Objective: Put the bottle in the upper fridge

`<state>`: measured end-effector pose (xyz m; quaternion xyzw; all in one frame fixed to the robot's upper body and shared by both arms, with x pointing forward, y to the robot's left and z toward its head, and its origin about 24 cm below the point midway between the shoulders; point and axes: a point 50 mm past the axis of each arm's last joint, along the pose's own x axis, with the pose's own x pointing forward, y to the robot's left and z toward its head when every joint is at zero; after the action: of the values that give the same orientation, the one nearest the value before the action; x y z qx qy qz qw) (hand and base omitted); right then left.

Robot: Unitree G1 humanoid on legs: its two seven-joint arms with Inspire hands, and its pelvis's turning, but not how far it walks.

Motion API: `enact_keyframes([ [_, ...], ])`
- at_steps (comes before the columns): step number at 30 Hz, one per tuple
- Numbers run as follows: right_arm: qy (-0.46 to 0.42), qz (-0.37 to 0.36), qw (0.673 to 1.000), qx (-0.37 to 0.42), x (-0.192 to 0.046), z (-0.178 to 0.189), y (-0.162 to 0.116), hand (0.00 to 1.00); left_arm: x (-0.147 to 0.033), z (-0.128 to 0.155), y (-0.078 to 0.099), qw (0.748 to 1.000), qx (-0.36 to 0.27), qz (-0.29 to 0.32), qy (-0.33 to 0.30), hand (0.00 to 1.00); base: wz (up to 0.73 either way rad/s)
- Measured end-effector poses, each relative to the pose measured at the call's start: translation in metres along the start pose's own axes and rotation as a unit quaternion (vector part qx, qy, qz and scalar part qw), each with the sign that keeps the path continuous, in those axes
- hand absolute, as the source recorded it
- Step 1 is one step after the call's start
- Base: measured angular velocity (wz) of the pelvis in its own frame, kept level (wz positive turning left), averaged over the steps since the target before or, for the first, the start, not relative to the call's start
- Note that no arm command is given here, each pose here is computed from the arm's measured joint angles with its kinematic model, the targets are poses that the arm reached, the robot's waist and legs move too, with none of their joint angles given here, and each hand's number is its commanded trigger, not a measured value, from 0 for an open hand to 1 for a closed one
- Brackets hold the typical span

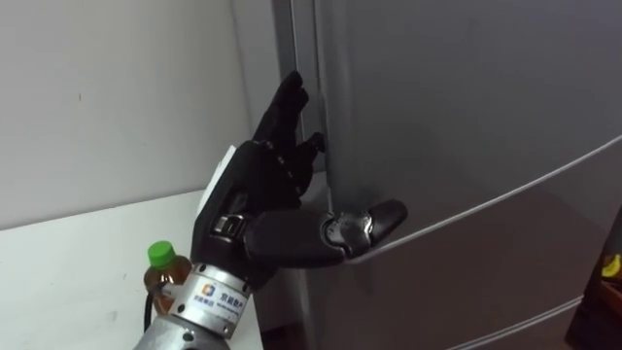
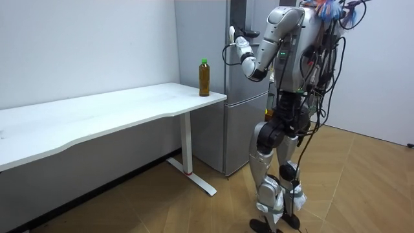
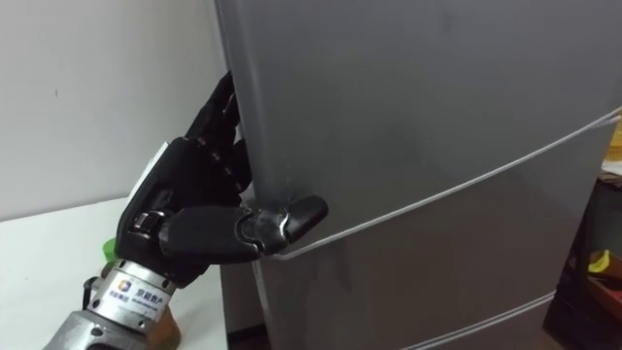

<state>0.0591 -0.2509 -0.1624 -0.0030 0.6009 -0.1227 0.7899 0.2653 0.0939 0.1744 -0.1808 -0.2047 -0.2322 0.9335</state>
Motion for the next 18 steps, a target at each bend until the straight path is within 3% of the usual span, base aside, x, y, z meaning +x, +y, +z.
enact_keyframes([
  [18,0.004,-0.003,1.000,-0.001,-0.0001,-0.0018,-0.0012,0.00,0.0004,-0.0023,-0.0010,1.000,-0.006,0.000,-0.001,0.00,-0.08],
])
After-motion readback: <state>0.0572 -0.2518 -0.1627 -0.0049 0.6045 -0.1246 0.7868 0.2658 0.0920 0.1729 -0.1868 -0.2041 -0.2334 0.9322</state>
